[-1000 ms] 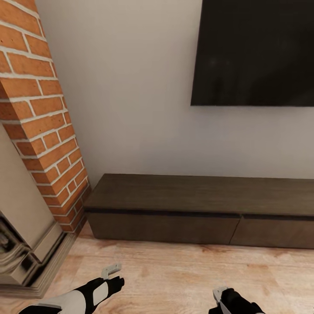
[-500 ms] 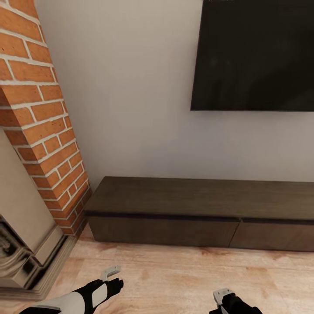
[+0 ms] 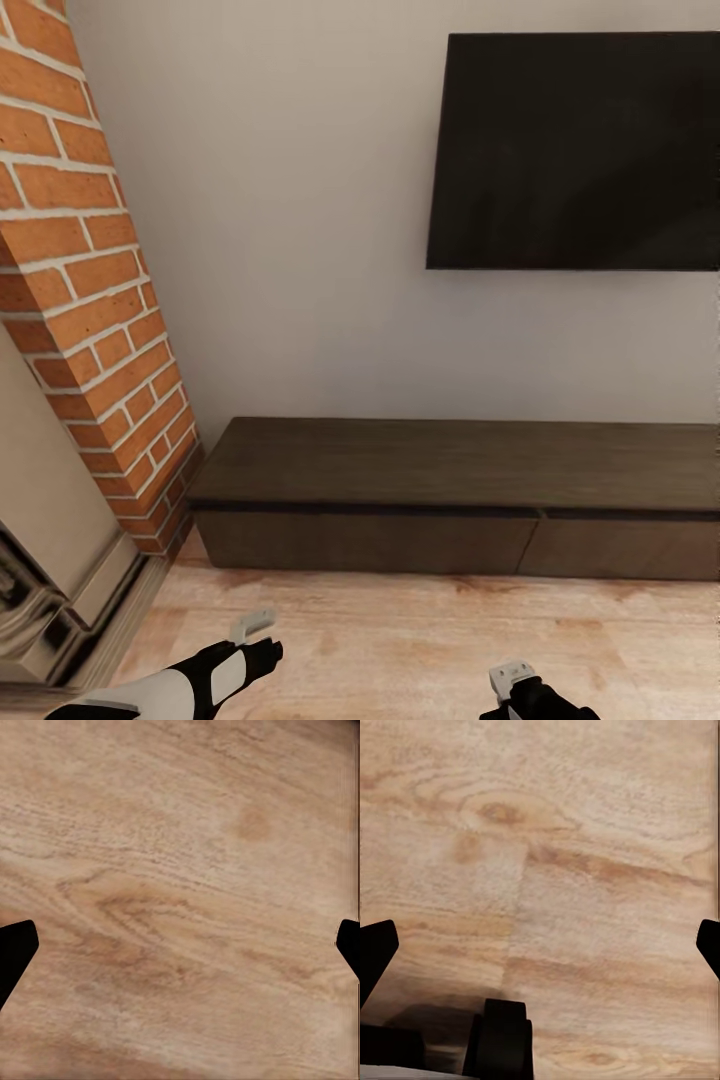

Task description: Place each of the two pumpkins and all three candles from the living room inside a cabinet in the living room (use any cabinet), then make sure every cabinet is closed, and position the cauldron so it is next to a table in the living room.

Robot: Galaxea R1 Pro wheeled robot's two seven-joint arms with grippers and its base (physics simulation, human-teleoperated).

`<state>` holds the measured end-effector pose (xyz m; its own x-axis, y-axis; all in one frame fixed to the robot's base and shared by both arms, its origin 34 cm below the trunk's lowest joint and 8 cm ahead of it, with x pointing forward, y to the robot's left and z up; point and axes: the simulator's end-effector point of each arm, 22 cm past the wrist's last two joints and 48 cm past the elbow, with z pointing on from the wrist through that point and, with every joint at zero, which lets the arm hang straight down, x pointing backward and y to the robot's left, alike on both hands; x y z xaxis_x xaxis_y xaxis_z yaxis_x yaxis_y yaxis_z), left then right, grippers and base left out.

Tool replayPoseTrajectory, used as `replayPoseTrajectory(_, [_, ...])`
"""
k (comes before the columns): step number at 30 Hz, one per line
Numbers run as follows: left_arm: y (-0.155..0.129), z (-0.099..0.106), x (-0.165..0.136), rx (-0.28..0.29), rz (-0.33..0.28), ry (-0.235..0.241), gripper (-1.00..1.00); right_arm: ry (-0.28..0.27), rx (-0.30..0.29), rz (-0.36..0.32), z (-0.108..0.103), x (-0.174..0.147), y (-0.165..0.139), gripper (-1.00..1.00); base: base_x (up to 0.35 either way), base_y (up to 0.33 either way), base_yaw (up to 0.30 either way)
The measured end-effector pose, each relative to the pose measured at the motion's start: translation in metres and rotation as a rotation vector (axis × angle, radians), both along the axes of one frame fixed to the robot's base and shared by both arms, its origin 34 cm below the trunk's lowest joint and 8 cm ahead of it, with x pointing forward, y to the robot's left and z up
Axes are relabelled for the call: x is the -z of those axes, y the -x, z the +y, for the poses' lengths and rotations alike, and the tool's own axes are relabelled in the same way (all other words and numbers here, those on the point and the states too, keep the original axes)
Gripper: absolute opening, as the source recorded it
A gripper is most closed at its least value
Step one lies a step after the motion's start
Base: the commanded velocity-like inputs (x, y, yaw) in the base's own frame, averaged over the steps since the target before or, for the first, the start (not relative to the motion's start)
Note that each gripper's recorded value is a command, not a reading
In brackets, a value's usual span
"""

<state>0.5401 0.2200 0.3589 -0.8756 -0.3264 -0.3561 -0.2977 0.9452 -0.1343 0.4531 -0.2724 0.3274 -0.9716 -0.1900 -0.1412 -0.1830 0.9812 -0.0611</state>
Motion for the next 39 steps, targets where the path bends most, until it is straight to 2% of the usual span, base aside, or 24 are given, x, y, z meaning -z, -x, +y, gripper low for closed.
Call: replayPoseTrajectory(39, [-0.009,0.0,-0.08,-0.001,0.0,-0.002,1.0,0.002,0.001,-0.002,-0.001,-0.081,-0.011,1.0,0.0,0.0,-0.003])
